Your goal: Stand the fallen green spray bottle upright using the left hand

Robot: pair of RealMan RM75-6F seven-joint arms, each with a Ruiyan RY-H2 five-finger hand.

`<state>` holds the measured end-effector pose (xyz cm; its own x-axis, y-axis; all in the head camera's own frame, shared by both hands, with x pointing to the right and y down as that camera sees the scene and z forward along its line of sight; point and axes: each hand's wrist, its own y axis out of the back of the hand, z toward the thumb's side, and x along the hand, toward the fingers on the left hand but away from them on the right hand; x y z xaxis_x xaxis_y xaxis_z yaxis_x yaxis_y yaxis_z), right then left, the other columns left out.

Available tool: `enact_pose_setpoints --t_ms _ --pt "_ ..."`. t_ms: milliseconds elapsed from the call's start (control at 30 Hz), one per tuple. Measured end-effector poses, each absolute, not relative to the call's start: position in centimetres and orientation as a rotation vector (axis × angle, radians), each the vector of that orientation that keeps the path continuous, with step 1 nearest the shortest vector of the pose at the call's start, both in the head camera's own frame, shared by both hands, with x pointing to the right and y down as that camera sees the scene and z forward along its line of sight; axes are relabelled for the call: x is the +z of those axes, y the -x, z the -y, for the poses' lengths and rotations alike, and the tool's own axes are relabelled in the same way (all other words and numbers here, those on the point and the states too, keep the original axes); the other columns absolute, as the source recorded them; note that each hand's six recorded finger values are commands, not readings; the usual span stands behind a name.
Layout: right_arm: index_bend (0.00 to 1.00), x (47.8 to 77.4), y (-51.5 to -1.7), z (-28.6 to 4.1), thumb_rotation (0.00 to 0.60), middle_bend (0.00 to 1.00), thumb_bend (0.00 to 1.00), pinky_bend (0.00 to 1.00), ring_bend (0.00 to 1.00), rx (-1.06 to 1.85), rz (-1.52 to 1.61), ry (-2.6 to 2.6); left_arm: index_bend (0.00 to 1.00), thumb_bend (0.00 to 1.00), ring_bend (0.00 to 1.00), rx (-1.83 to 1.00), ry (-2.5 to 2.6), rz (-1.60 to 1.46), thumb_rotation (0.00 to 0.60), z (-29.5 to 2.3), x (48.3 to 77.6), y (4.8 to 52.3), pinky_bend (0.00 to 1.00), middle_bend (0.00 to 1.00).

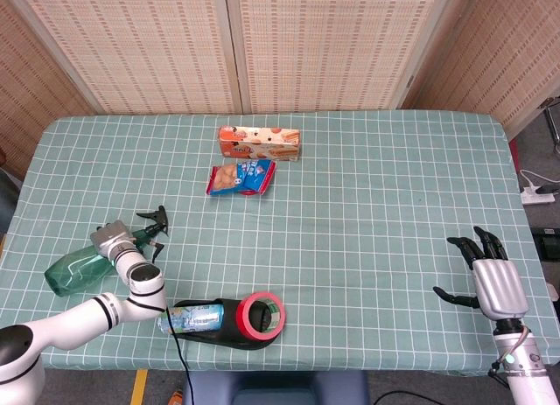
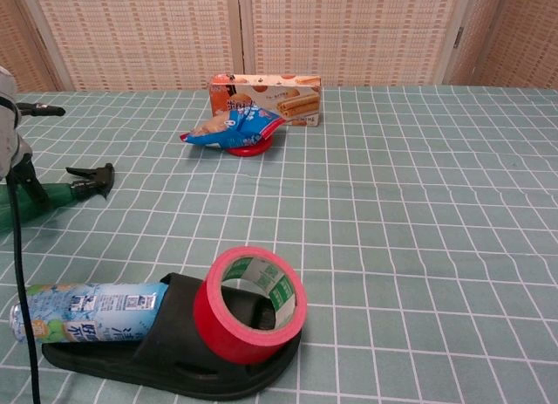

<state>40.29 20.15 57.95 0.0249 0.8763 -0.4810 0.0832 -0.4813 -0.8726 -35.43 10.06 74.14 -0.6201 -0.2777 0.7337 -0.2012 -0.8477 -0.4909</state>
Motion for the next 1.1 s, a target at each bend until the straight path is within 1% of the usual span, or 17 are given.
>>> enact_pose_setpoints --t_ms 100,200,300,367,433,467,533,567,767,867,933,1033,1100 --pt "0.22 58.0 -40.3 -20.1 0.600 0.23 0.00 0.08 0.00 1.527 0.989 1.637 0.32 0.29 0.07 -2.658 1.354 -0.855 0.600 -9.9 74.5 35.5 0.19 0.14" --pt "0.22 58.0 -40.3 -20.1 0.600 0.23 0.00 0.09 0.00 1.530 0.988 1.632 0.39 0.35 0.10 -2.659 1.342 -0.871 0.600 -9.8 74.6 35.7 0.20 0.20" --pt "0.22 58.0 -40.3 -20.1 0.600 0.23 0.00 0.09 0.00 1.530 0.989 1.631 0.42 0.39 0.11 -2.651 1.325 -0.882 0.600 -9.5 74.6 35.8 0.20 0.23" --pt "0.22 58.0 -40.3 -20.1 0.600 0.23 0.00 0.09 0.00 1.531 0.988 1.629 0.45 0.41 0.14 -2.638 1.319 -0.890 0.600 -9.2 74.5 35.8 0.20 0.27" --pt "0.22 58.0 -40.3 -20.1 0.600 0.23 0.00 0.09 0.00 1.530 0.988 1.629 0.51 0.42 0.17 -2.608 1.308 -0.900 0.600 -8.7 74.2 35.8 0.22 0.31" --pt "0.22 58.0 -40.3 -20.1 0.600 0.23 0.00 0.09 0.00 1.530 0.989 1.629 0.58 0.43 0.19 -2.591 1.301 -0.906 0.600 -8.4 74.0 35.8 0.23 0.34" --pt "0.22 58.0 -40.3 -20.1 0.600 0.23 0.00 0.09 0.00 1.530 0.991 1.630 0.66 0.45 0.21 -2.540 1.284 -0.933 0.600 -7.6 73.4 35.7 0.25 0.37" --pt "0.22 58.0 -40.3 -20.1 0.600 0.23 0.00 0.09 0.00 1.530 0.991 1.630 0.68 0.45 0.23 -2.515 1.277 -0.949 0.600 -7.2 73.0 35.7 0.26 0.38" --pt "0.22 57.9 -40.4 -20.2 0.600 0.23 0.00 0.09 0.00 1.528 0.995 1.633 0.74 0.46 0.28 -2.305 1.276 -1.143 0.600 -4.2 69.9 35.5 0.28 0.43" --pt "0.22 57.9 -40.3 -20.2 0.600 0.23 0.00 0.10 0.00 1.527 0.994 1.632 0.80 0.48 0.32 -2.165 1.298 -1.290 0.600 -2.6 67.8 35.4 0.31 0.46" --pt "0.22 57.9 -40.3 -20.2 0.600 0.23 0.00 0.10 0.00 1.526 0.993 1.631 0.81 0.48 0.33 -2.052 1.321 -1.399 0.600 -1.6 66.1 35.3 0.32 0.47" --pt "0.22 58.0 -40.3 -20.2 0.600 0.23 0.00 0.11 0.00 1.527 0.989 1.626 0.81 0.48 0.34 -1.886 1.373 -1.548 0.600 -0.5 63.8 35.2 0.30 0.48" --pt "0.22 58.0 -40.2 -20.2 0.600 0.23 0.00 0.11 0.00 1.528 0.984 1.622 0.81 0.48 0.34 -1.774 1.415 -1.644 0.600 0.0 62.4 35.0 0.26 0.47"
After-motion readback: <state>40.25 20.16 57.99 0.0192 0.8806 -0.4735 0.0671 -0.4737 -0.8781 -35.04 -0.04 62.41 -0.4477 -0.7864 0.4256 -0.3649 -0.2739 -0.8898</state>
